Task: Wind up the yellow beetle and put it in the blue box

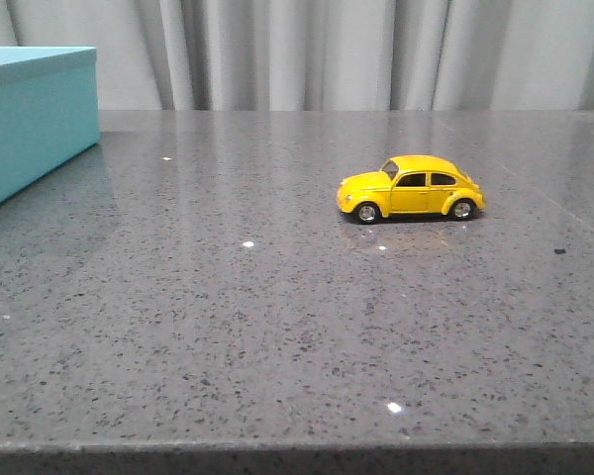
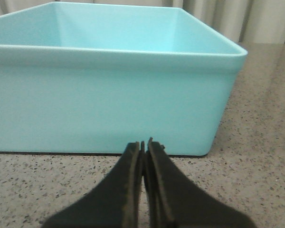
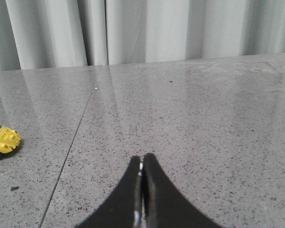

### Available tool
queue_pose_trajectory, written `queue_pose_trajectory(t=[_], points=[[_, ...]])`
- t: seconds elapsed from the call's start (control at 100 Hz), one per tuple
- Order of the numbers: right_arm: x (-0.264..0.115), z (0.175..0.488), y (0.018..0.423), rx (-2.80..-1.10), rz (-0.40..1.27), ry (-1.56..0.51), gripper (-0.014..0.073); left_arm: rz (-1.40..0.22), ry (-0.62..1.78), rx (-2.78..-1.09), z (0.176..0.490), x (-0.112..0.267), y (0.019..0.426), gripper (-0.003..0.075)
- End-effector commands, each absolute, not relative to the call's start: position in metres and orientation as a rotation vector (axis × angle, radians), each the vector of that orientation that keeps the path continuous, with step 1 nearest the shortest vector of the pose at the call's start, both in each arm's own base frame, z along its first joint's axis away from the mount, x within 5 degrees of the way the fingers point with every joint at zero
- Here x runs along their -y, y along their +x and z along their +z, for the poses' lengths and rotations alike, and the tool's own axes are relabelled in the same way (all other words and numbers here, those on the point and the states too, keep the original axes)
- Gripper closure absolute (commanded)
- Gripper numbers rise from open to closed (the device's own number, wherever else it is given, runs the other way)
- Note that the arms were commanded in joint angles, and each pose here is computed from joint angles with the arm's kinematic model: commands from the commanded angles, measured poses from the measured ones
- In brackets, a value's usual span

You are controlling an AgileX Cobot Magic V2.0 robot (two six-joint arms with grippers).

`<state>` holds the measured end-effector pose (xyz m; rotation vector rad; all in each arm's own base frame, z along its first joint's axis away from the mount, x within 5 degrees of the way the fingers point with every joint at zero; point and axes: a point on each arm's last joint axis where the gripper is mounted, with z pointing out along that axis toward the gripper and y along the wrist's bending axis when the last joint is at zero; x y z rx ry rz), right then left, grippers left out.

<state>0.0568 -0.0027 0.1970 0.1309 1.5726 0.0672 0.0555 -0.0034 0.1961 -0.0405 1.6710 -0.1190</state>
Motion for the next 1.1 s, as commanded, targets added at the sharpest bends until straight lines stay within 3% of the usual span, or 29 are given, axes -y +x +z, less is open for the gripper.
queue_pose_trajectory(t=[0.0, 0.54, 1.09], points=[[0.002, 0.211, 0.054, -1.459, 0.073, 0.113, 0.0662, -0.133, -0.044, -1.582, 0.198, 0.003, 0.054, 0.0739], [0.002, 0.211, 0.054, -1.458, 0.073, 0.113, 0.0662, -0.128, -0.04, -1.551, 0.201, 0.003, 0.054, 0.0739], [0.0, 0.223, 0.052, -1.343, 0.088, 0.089, 0.0662, -0.081, 0.002, -1.482, 0.207, 0.003, 0.054, 0.0739]])
